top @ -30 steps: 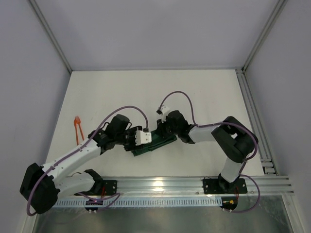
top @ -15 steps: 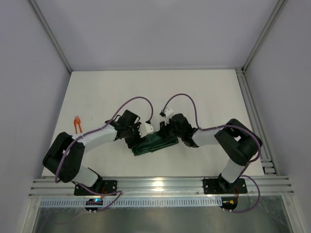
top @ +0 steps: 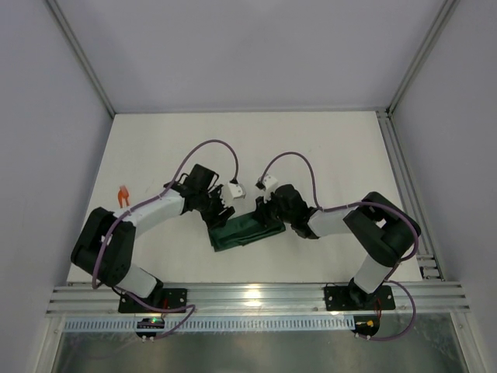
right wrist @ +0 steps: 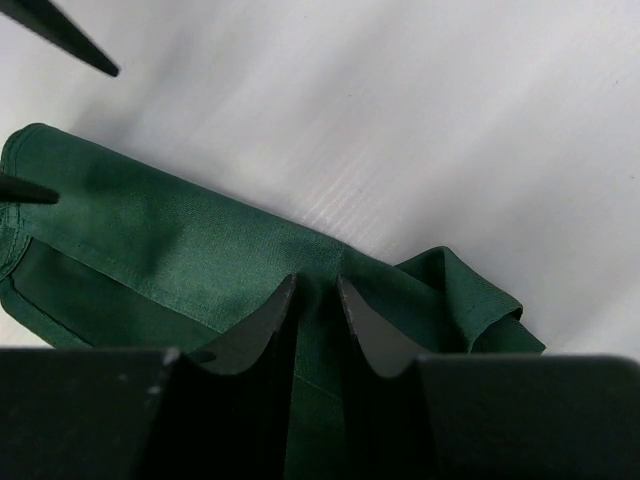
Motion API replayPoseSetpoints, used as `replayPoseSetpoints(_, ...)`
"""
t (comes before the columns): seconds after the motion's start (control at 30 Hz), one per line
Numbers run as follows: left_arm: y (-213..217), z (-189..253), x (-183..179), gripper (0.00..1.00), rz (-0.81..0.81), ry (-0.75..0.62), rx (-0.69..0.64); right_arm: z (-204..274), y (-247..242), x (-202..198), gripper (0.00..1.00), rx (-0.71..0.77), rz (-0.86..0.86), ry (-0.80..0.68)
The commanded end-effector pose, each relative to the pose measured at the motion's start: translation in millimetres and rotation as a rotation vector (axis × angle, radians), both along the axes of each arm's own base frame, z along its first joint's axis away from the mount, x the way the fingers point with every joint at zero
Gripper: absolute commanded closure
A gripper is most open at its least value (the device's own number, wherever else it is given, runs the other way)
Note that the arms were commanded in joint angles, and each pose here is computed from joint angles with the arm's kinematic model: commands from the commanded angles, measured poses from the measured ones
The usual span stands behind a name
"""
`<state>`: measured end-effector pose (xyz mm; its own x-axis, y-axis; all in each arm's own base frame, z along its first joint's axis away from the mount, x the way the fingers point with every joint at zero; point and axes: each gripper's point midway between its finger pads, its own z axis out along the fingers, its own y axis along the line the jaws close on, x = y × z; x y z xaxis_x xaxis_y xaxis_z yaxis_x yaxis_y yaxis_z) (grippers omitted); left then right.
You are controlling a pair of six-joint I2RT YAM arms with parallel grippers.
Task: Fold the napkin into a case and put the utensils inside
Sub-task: Turn over the smaller rectangle-folded napkin at the center of the board.
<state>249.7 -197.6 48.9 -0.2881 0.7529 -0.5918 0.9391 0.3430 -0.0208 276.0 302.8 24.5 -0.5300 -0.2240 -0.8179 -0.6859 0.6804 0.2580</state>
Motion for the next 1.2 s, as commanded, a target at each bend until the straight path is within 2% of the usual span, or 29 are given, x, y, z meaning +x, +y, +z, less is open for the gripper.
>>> replayPoseSetpoints(0.0,1,-10,10,0.41,0.056,0.062,0.038,4,1,-6,0.75,0.007,0.003,-0.004)
replayPoseSetpoints(0.33,13,-34,-22,0.43,-0.035,0.200,0.107,8,1,-6,0.75,0.017,-0.004,-0.012)
replayPoseSetpoints(0.57,16,-49,-42,0.58,-0.073,0.321,0.165,14,2,-3,0.75,0.029,-0.006,-0.023)
replayPoseSetpoints(0.6,15,-51,-46,0.62,-0.080,0.337,0.171,15,2,-3,0.75,0.033,-0.005,-0.024)
replayPoseSetpoints(0.63,14,-51,-46,0.74,-0.081,0.339,0.171,15,2,-4,0.75,0.032,-0.002,-0.026)
replayPoseSetpoints(0.77,12,-53,-46,0.96,-0.079,0.344,0.164,20,5,-4,0.75,0.043,0.014,-0.034)
replayPoseSetpoints(0.83,12,-50,-44,1.00,-0.071,0.330,0.159,27,8,-5,0.74,0.054,0.032,-0.046)
replayPoseSetpoints(0.87,11,-38,-26,1.00,-0.039,0.224,0.159,52,17,-15,0.62,0.081,0.173,-0.129)
replayPoseSetpoints(0.9,11,-33,-23,1.00,-0.037,0.206,0.149,52,17,-16,0.62,0.081,0.174,-0.130)
replayPoseSetpoints(0.97,13,-23,-15,1.00,-0.038,0.134,0.146,84,24,-29,0.51,0.122,0.324,-0.247)
replayPoseSetpoints(1.03,11,-5,-6,1.00,-0.065,0.032,0.124,115,24,-35,0.46,0.164,0.413,-0.350)
replayPoseSetpoints(1.07,11,-1,-5,1.00,-0.076,0.008,0.125,126,26,-44,0.43,0.186,0.516,-0.404)
replayPoseSetpoints(1.17,9,13,-6,1.00,-0.135,-0.059,0.131,145,15,-33,0.39,0.208,0.616,-0.464)
